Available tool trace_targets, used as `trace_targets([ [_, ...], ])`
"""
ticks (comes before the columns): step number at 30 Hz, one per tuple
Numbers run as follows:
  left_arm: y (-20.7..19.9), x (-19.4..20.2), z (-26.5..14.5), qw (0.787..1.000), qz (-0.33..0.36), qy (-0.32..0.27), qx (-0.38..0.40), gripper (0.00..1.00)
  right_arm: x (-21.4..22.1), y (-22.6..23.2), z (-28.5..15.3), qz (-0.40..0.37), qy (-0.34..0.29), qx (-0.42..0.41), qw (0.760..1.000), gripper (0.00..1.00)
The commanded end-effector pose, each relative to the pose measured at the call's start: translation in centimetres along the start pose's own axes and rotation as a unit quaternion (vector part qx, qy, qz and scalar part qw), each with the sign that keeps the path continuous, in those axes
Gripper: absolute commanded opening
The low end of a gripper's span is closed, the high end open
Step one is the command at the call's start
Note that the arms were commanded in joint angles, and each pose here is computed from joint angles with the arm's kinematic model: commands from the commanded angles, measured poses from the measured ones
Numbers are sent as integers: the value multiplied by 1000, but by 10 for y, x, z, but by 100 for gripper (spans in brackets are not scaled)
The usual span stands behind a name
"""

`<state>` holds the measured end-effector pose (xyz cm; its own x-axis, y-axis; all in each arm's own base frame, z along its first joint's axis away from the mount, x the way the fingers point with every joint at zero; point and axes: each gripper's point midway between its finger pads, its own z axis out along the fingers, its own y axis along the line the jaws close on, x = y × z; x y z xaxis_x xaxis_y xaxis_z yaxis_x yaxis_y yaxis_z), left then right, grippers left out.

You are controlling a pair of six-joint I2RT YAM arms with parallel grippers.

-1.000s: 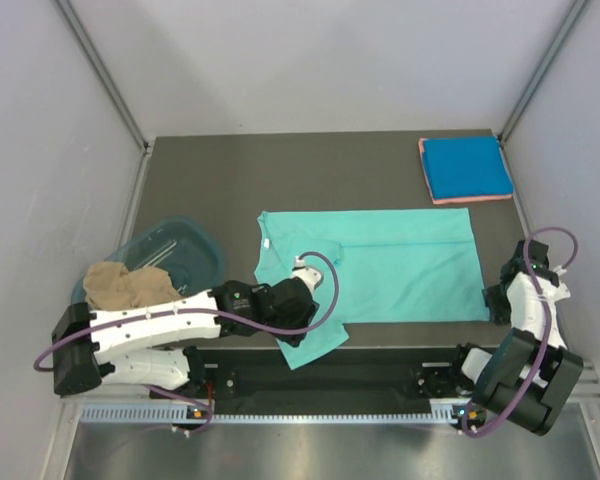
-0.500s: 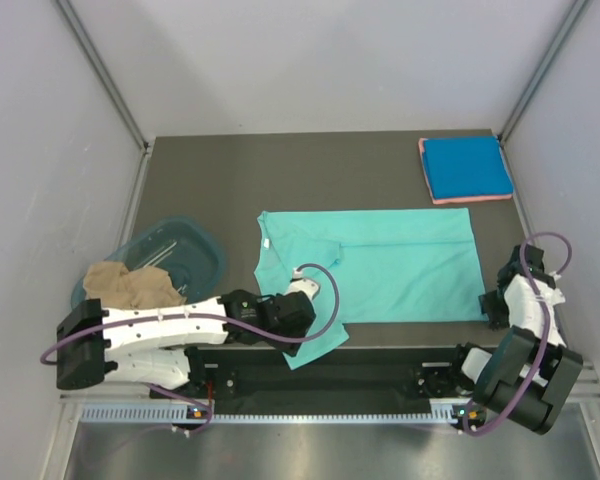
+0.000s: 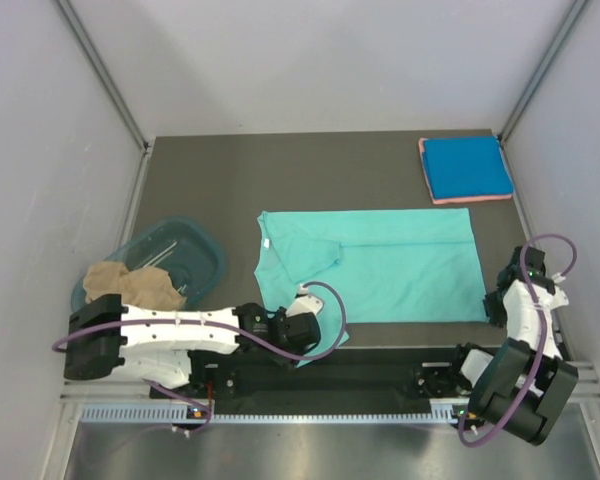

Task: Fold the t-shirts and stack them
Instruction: Fold the tshirt

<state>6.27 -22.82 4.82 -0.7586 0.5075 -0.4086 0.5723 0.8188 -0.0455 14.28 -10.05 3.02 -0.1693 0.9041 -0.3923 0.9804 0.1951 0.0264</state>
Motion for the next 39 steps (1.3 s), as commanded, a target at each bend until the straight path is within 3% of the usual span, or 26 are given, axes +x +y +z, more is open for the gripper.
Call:
trace_targets([
  [1, -2, -11, 4, 999, -9, -36, -2, 57, -3, 0, 2, 13, -5, 2, 1000, 25],
  [8, -5, -3, 12, 1000, -1, -28, 11, 60, 8, 3, 10, 12, 17, -1, 1000, 33],
  [15, -18, 1, 11, 999, 30, -37, 24, 59, 13, 1, 18, 6, 25, 5, 1000, 30],
  [20, -17, 12, 23, 999, 37, -9, 1, 57, 11, 2, 16, 4, 21, 0, 1000, 29],
  [24, -9, 17, 28, 999, -2, 8, -40, 56, 10, 2, 16, -2, 19, 1, 1000, 29],
  [30, 3, 4, 6, 983, -138, -8, -120, 54, 10, 1, 16, -3, 17, 0, 1000, 29],
  [34, -6, -1, -2, 972, -209, -15, -102, 55, 10, 2, 16, -3, 17, -2, 1000, 29],
  [39, -11, 3, -2, 967, -244, -18, -70, 49, 10, 1, 17, -7, 17, -1, 1000, 29],
])
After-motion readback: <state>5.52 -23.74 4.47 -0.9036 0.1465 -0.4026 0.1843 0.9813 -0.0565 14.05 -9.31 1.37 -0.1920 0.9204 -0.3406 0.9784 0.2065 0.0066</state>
